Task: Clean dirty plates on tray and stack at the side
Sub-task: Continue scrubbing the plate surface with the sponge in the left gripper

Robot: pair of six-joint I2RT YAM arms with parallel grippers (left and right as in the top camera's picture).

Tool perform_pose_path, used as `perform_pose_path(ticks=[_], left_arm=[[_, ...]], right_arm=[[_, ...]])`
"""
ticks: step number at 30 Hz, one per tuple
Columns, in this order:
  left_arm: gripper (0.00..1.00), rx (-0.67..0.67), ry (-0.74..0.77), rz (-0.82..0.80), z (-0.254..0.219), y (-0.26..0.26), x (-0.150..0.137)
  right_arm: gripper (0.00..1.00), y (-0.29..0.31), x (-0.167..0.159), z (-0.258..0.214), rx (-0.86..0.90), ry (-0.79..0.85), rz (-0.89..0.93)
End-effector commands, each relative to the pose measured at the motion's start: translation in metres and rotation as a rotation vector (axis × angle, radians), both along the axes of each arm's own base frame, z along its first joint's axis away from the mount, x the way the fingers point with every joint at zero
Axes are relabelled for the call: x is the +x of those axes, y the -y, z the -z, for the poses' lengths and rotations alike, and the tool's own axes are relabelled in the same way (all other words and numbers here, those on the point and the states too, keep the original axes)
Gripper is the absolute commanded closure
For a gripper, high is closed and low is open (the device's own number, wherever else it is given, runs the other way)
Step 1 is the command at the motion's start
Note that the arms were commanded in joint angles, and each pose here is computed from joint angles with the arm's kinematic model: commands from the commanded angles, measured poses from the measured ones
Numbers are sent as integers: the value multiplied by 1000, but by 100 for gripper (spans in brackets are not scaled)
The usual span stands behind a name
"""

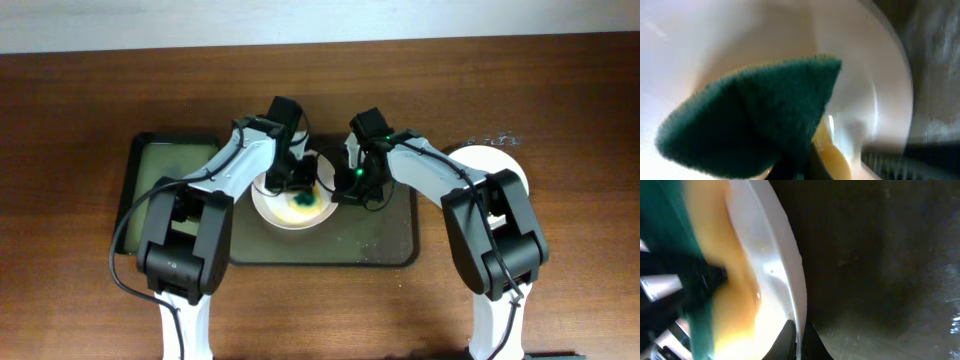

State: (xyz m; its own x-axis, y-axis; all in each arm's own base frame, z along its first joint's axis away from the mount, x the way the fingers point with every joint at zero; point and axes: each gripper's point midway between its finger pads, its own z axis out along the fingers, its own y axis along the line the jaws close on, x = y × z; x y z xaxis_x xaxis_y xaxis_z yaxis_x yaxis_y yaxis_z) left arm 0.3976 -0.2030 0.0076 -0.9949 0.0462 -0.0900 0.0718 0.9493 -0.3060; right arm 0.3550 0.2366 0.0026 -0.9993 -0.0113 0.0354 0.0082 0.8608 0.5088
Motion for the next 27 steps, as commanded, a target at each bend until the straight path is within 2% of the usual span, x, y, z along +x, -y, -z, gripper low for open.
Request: perform_pose_path(ticks=[1,4,7,10,14,17,22,27], left_arm=[[100,372,179,-222,13,-77,45],[100,582,145,-224,10,-114,27],[100,639,29,-183,11,-124,-2],[100,515,-127,4,18,-104,-35],[100,156,-243,274,14,-47,-69],[100,-87,-277,343,1,-11,-83],[100,-137,-255,335,-2,-2,-77],[100,-142,-231,243,0,3,-64]], right_arm=[[96,10,-22,27,-73,-64,-41],[96,10,-22,27,-72,-60,-41],[96,9,-19,26,-67,-50,-40],[96,9,-20,26,-67,-51,-41],[96,6,-21,25,-50,-58,-43],[96,6,-21,25,-50,-59,-43],[96,6,-21,25,-50,-60,-43],[96,6,-22,25,-51,-61,-43]])
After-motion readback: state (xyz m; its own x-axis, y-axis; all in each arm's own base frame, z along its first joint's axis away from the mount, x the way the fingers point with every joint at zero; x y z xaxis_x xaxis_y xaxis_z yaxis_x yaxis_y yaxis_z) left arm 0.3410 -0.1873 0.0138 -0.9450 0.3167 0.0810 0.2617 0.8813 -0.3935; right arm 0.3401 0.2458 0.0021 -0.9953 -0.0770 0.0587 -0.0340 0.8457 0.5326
